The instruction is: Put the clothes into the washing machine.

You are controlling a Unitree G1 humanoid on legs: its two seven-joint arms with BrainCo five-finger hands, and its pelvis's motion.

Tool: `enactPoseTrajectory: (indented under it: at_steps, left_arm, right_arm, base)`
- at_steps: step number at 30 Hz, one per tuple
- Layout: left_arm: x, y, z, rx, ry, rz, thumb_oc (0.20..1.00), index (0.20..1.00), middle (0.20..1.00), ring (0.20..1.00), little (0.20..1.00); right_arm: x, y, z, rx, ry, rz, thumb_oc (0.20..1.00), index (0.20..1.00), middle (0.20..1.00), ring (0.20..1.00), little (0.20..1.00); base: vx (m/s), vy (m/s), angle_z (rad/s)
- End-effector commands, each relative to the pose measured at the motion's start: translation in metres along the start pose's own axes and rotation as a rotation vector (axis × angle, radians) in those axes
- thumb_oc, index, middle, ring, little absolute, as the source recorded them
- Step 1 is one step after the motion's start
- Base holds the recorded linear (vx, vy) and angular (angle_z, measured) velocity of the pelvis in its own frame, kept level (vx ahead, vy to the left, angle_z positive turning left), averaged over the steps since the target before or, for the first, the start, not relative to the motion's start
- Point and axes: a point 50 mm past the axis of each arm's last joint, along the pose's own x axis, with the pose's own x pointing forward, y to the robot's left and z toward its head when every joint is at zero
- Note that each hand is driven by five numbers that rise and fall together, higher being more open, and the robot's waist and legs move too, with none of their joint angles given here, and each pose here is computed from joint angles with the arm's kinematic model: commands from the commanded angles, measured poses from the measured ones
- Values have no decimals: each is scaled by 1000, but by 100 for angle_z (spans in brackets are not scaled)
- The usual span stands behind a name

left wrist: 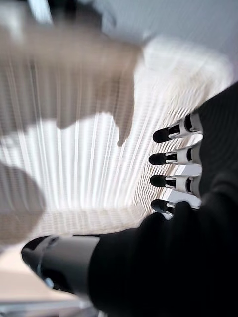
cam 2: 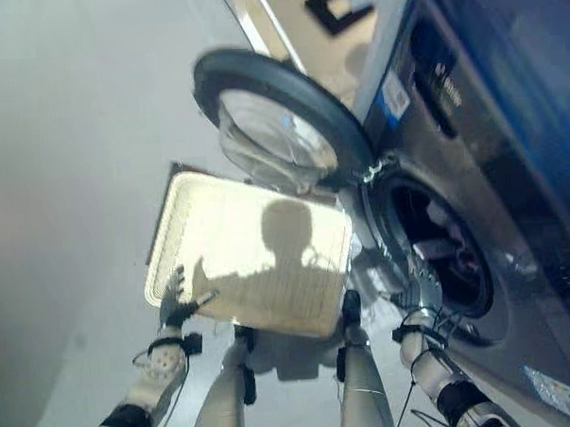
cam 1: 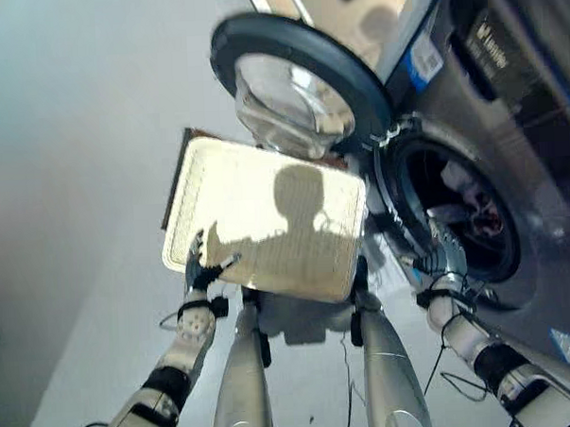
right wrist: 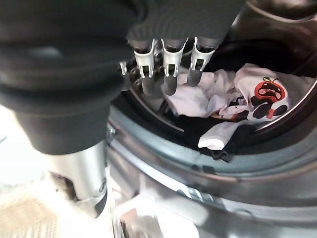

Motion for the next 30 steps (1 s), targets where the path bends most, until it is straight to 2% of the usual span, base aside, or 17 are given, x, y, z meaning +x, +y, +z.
enactPoseTrajectory:
  at_steps: [1, 6, 7, 9, 11, 12, 14, 19, 24, 30]
  left_arm:
    - [5, 4, 0, 84, -11, -82, 1000, 1000, 1000, 1000, 1000]
    - [-31, 11, -56, 128, 206, -155, 1000, 1000, 1000, 1000, 1000]
    - [-44, 15, -71, 133, 274, -175, 1000, 1000, 1000, 1000, 1000]
    - [-46, 16, -74, 130, 289, -179, 1000, 1000, 1000, 1000, 1000]
    - [-68, 20, -97, 88, 410, -222, 1000, 1000, 1000, 1000, 1000]
    - [-70, 20, -99, 84, 419, -227, 1000, 1000, 1000, 1000, 1000]
    - [-88, 18, -115, 28, 526, -275, 1000, 1000, 1000, 1000, 1000]
    - [-121, 14, -141, 10, 732, -369, 1000, 1000, 1000, 1000, 1000]
    - [-143, 20, -155, -16, 863, -355, 1000, 1000, 1000, 1000, 1000]
    - [-154, 19, -161, -65, 934, -363, 1000, 1000, 1000, 1000, 1000]
  right_arm:
    - [3, -4, 2, 20, -68, 60, 1000, 1000, 1000, 1000, 1000]
    - [-40, 28, -28, 50, 44, 296, 1000, 1000, 1000, 1000, 1000]
    - [-58, 41, -42, 84, 139, 419, 1000, 1000, 1000, 1000, 1000]
    - [-62, 43, -45, 105, 173, 454, 1000, 1000, 1000, 1000, 1000]
    - [-98, 59, -77, 204, 437, 601, 1000, 1000, 1000, 1000, 1000]
    - [-101, 60, -80, 208, 457, 609, 1000, 1000, 1000, 1000, 1000]
    - [-131, 66, -102, 243, 656, 699, 1000, 1000, 1000, 1000, 1000]
    - [-176, 67, -129, 343, 1025, 754, 1000, 1000, 1000, 1000, 1000]
    - [-204, 57, -147, 303, 1204, 786, 1000, 1000, 1000, 1000, 1000]
    - [-220, 53, -154, 284, 1281, 823, 1000, 1000, 1000, 1000, 1000]
  base:
    - [0, 0, 0]
    - [144, -24, 11]
    - [149, -27, 5]
    - [120, -22, 10]
    - [222, -5, 10]
    - [183, 28, 11]
    - [184, 49, 10]
    - [135, 43, 8]
    - [116, 31, 1]
    - [90, 7, 0]
